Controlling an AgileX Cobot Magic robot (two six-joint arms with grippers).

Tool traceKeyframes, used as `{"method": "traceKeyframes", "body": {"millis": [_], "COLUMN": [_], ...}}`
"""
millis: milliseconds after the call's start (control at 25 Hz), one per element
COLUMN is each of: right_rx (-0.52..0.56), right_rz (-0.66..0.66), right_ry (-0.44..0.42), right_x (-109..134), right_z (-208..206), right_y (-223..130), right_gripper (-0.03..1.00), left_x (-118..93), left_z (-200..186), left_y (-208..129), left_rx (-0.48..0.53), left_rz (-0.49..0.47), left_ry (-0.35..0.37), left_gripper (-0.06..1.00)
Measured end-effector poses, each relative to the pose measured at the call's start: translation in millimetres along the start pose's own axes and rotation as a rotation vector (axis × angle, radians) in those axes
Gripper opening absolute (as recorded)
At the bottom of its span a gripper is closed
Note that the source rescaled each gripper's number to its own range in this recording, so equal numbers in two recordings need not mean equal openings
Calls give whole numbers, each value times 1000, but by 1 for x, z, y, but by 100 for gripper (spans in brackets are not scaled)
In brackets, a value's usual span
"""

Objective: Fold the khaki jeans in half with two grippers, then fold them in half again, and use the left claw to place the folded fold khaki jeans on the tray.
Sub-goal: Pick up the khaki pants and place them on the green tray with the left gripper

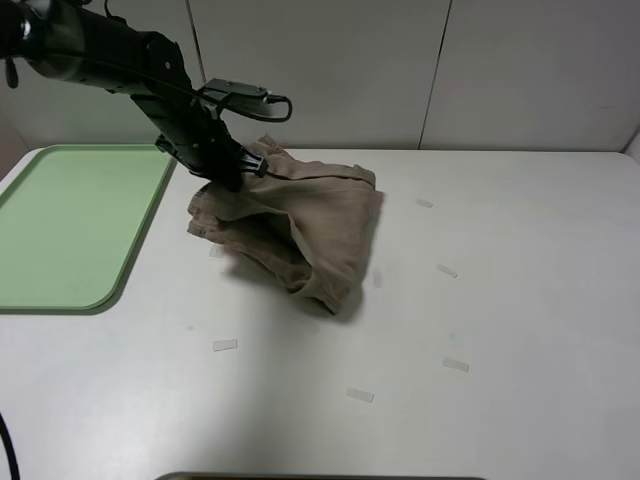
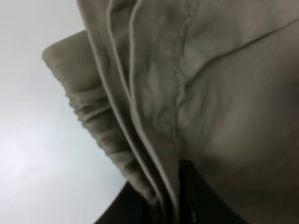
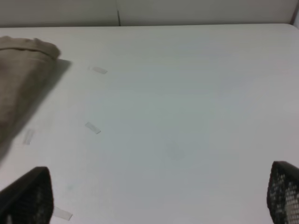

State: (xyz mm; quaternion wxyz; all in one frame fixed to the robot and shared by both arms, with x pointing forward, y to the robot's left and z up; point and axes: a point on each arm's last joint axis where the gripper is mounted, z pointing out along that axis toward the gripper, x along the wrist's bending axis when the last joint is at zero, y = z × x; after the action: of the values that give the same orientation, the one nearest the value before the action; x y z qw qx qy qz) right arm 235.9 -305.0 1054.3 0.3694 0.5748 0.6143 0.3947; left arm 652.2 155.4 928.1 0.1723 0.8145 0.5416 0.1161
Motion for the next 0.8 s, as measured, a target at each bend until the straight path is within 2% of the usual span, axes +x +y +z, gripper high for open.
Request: {"method": "traceKeyframes", "body": {"millis": [240, 560, 760, 800], "right_rx": [0, 0, 0, 0], "right_rz": [0, 0, 0, 0], "right_ry": [0, 0, 0, 0], "right_x": [0, 0, 0, 0], "right_z": [0, 0, 0, 0], "right_y": [0, 0, 0, 0], "right_gripper": [100, 100, 100, 100], "left_x": [43, 113, 148, 148], "left_z": [-14, -28, -35, -35], "left_y": [-5, -24, -37, -37], "left_rx": [47, 160, 210, 210], "left_rz": [7, 41, 44, 44], "left_ry": [139, 335, 421, 421], "left_gripper": [7, 7, 7, 7]}}
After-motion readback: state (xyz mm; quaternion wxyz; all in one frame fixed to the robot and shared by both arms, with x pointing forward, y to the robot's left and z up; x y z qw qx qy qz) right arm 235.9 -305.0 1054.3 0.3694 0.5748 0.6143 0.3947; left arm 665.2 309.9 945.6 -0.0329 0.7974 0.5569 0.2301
